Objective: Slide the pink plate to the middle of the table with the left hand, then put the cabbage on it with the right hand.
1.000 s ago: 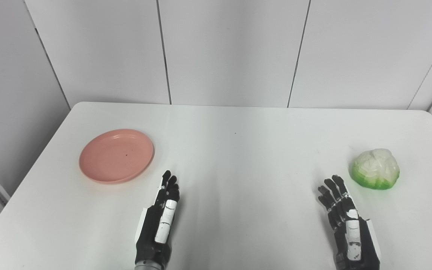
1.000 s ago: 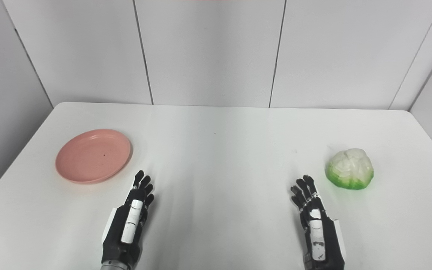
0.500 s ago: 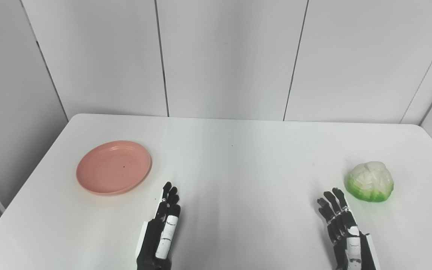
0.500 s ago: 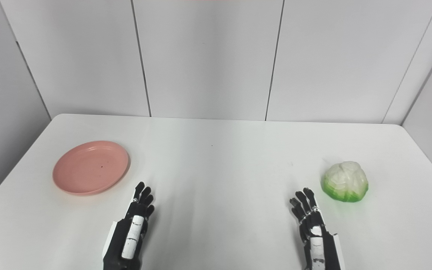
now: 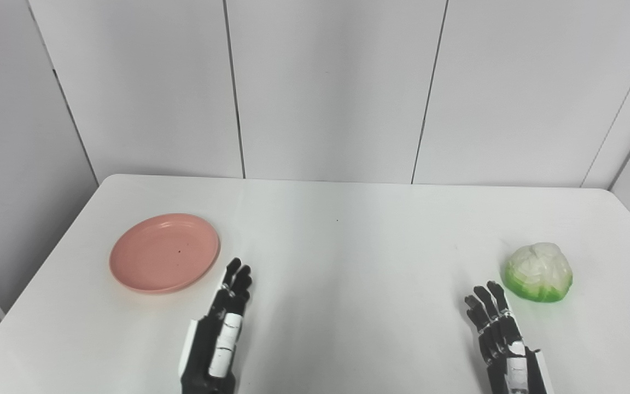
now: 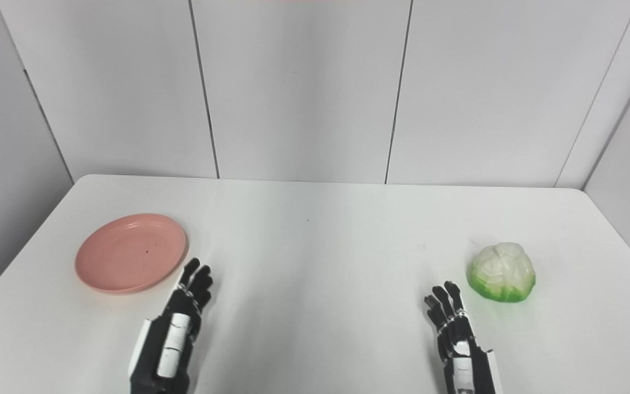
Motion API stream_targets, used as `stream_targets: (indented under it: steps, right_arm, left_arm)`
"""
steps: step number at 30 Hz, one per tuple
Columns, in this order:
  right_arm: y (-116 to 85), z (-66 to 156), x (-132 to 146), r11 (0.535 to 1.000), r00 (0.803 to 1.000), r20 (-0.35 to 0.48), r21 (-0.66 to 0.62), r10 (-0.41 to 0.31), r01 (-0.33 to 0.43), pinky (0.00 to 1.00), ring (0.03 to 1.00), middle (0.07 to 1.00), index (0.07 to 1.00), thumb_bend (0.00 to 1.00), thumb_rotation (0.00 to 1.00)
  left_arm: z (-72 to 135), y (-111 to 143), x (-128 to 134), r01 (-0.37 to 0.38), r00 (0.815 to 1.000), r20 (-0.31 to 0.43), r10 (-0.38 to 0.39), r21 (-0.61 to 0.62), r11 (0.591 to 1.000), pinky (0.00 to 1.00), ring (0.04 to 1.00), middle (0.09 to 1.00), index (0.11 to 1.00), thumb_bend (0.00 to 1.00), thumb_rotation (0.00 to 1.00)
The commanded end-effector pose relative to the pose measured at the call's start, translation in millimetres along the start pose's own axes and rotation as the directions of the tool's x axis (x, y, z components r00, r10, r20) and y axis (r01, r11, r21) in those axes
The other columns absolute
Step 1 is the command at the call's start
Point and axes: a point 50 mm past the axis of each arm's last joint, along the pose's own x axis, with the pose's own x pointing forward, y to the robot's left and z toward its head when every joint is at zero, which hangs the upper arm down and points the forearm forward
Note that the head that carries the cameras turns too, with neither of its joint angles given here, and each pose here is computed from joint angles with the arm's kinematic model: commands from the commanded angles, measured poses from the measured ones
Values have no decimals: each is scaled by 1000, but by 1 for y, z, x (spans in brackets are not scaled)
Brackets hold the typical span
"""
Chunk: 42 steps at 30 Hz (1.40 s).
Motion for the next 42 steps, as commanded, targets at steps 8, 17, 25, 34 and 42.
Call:
stream_targets:
  steps: [8, 17, 25, 34, 42]
  right_arm:
    - [-12, -21, -21, 999, 990, -134, -11, -34, 33, 952, 908, 922, 951, 863, 970]
    - [-11, -19, -22, 999, 990, -134, -18, -36, 34, 938, 908, 915, 946, 862, 965]
    - [-12, -17, -23, 999, 990, -136, -20, -31, 28, 941, 911, 912, 945, 858, 964]
    - [-11, -16, -27, 999, 990, -138, -23, -32, 30, 925, 898, 901, 937, 858, 964]
    - [-8, -12, -31, 999, 989, -146, -19, -31, 28, 927, 901, 899, 932, 863, 953]
  left_arm:
    - [80, 37, 89, -14, 939, 342, -29, 122, 992, 949, 893, 887, 854, 929, 849]
    - [100, 100, 161, -159, 912, 408, 42, 257, 953, 853, 877, 892, 875, 999, 854]
    - [91, 167, 201, -274, 901, 412, 135, 299, 914, 872, 891, 900, 879, 1000, 870]
    - [83, 220, 230, -332, 911, 334, 243, 240, 912, 899, 911, 918, 900, 1000, 859]
    - [56, 253, 231, -356, 924, 212, 319, 169, 919, 903, 902, 908, 874, 986, 812]
